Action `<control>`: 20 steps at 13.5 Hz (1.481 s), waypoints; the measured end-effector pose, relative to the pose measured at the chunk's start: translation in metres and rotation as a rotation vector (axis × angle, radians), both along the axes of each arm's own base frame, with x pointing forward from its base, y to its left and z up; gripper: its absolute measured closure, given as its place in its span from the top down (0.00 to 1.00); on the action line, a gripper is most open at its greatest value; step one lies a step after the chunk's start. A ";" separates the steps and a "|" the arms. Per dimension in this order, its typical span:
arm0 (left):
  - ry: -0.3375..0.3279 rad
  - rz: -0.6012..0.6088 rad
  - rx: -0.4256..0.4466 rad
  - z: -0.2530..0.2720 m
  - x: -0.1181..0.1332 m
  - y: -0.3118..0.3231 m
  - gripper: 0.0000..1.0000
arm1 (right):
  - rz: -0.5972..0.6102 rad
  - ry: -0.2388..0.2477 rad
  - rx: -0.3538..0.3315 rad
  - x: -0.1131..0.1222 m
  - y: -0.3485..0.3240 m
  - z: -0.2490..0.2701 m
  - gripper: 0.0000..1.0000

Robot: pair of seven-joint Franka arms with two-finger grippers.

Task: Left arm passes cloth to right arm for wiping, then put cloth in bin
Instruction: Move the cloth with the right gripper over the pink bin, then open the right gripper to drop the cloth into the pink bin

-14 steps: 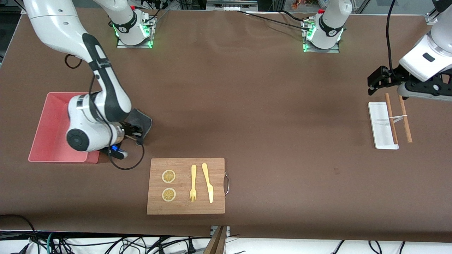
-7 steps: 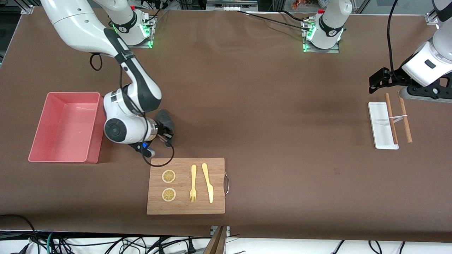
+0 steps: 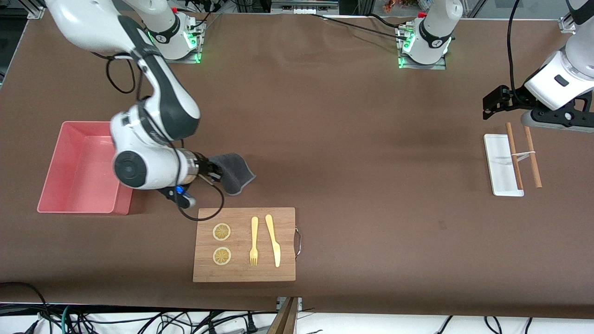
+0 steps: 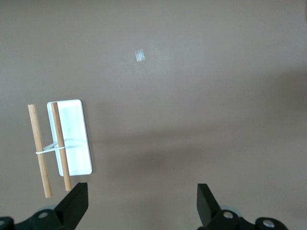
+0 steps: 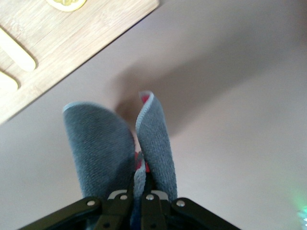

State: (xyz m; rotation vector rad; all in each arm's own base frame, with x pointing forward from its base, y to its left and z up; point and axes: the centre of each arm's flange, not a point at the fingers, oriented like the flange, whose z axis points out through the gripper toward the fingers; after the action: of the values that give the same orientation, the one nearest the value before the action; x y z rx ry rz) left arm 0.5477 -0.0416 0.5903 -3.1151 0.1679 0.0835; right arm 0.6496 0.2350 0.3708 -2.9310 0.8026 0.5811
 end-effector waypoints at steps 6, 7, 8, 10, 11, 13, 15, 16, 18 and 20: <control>0.032 -0.008 0.003 -0.003 -0.004 -0.004 1.00 | 0.243 0.094 0.026 0.000 -0.155 0.057 0.00; 0.032 -0.008 0.003 -0.003 -0.004 -0.005 1.00 | 0.278 0.103 0.038 -0.001 -0.180 0.062 0.00; 0.032 -0.009 0.003 -0.003 -0.004 -0.005 1.00 | 0.309 0.107 0.050 -0.003 -0.207 0.068 0.00; 0.032 -0.009 0.003 -0.003 -0.004 -0.005 1.00 | 0.375 0.105 0.064 -0.007 -0.262 0.081 0.00; 0.031 -0.009 0.003 -0.003 -0.004 -0.005 1.00 | 0.413 0.107 0.057 -0.010 -0.286 0.086 0.00; 0.032 -0.013 0.003 -0.003 -0.004 -0.007 1.00 | 0.480 0.128 0.028 -0.014 -0.323 0.087 0.00; 0.041 -0.015 0.004 -0.003 -0.006 -0.008 1.00 | 0.524 0.154 0.018 -0.018 -0.347 0.076 0.00; 0.044 -0.015 0.004 -0.004 -0.006 -0.008 1.00 | 0.533 0.167 0.025 -0.019 -0.355 0.064 0.00; 0.045 -0.015 0.004 -0.004 -0.006 -0.008 1.00 | 0.538 0.193 0.032 -0.018 -0.362 0.025 0.00; 0.048 -0.016 0.004 -0.004 -0.006 -0.009 1.00 | 0.549 0.189 0.023 -0.017 -0.366 -0.020 0.00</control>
State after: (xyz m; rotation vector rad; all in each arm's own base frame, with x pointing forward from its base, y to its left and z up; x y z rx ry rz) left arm 0.5417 -0.0506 0.5859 -3.1084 0.1938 0.1584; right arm 0.6331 -0.1314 0.3510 -3.0975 -0.0243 0.8954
